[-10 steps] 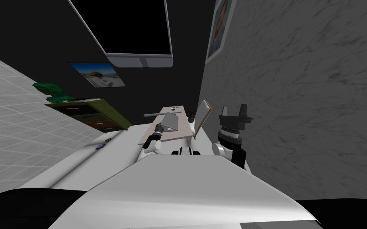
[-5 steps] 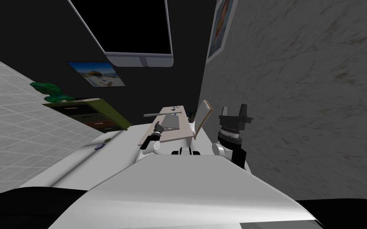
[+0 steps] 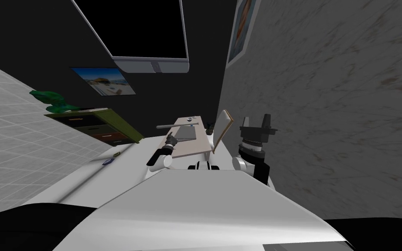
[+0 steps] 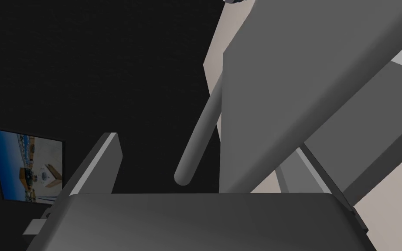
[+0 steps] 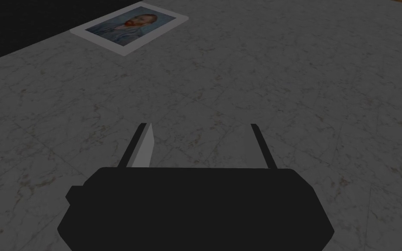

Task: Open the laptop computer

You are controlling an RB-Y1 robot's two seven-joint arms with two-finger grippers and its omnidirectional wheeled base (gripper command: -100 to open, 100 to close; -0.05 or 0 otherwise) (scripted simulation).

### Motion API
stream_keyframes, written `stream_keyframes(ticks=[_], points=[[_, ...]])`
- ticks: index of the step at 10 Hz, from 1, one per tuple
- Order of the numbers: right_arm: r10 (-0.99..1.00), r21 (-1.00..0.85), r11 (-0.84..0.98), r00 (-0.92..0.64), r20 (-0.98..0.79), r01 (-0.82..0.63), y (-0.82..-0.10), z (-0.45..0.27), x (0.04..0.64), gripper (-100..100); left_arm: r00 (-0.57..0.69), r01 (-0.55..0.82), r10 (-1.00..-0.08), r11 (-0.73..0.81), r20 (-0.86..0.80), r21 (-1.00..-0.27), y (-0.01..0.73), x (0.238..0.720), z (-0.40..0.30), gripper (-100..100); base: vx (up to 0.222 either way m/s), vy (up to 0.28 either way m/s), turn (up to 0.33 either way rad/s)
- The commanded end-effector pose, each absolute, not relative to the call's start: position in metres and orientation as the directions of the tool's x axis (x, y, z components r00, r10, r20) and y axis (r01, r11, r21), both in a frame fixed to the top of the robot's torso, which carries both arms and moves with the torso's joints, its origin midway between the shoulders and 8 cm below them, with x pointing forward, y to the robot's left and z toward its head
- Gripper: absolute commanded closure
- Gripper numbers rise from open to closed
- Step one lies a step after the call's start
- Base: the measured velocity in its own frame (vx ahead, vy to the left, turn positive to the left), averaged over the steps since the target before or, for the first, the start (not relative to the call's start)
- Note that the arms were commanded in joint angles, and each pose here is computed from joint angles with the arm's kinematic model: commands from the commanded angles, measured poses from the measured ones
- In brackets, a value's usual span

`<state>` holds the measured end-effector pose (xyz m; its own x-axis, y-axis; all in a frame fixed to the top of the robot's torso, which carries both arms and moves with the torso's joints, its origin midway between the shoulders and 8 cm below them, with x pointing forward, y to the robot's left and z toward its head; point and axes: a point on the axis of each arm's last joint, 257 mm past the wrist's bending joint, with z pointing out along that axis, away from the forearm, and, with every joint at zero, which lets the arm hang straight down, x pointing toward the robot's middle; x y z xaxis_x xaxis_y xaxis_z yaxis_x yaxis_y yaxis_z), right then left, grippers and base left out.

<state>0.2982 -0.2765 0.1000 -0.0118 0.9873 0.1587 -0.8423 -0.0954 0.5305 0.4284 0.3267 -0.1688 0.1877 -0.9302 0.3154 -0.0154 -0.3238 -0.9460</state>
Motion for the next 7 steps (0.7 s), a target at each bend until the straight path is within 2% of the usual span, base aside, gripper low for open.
stream_keyframes(ticks=[1, 2, 7], points=[[0.987, 0.531, -0.095, -0.012, 0.159, -0.842, -0.2765, 0.1, 0.2982, 0, 0.188, -0.017, -0.93, -0.324, 0.315, -0.946, 0.3269, 0.4242, -0.1649, -100, 0.015, -0.003, 0.004], [0.987, 0.53, -0.095, -0.012, 0.159, -0.842, -0.2765, 0.1, 0.2982, 0, 0.188, -0.02, -0.93, -0.324, 0.315, -0.946, 0.3269, 0.4237, -0.1653, 0, 0.0, 0.0, 0.0], [0.987, 0.53, -0.095, -0.012, 0.159, -0.842, -0.2765, 0.1, 0.2982, 0, 0.19, -0.026, -0.93, -0.325, 0.314, -0.946, 0.3268, 0.4234, -0.1678, 0, 0.0, 0.0, 0.0]])
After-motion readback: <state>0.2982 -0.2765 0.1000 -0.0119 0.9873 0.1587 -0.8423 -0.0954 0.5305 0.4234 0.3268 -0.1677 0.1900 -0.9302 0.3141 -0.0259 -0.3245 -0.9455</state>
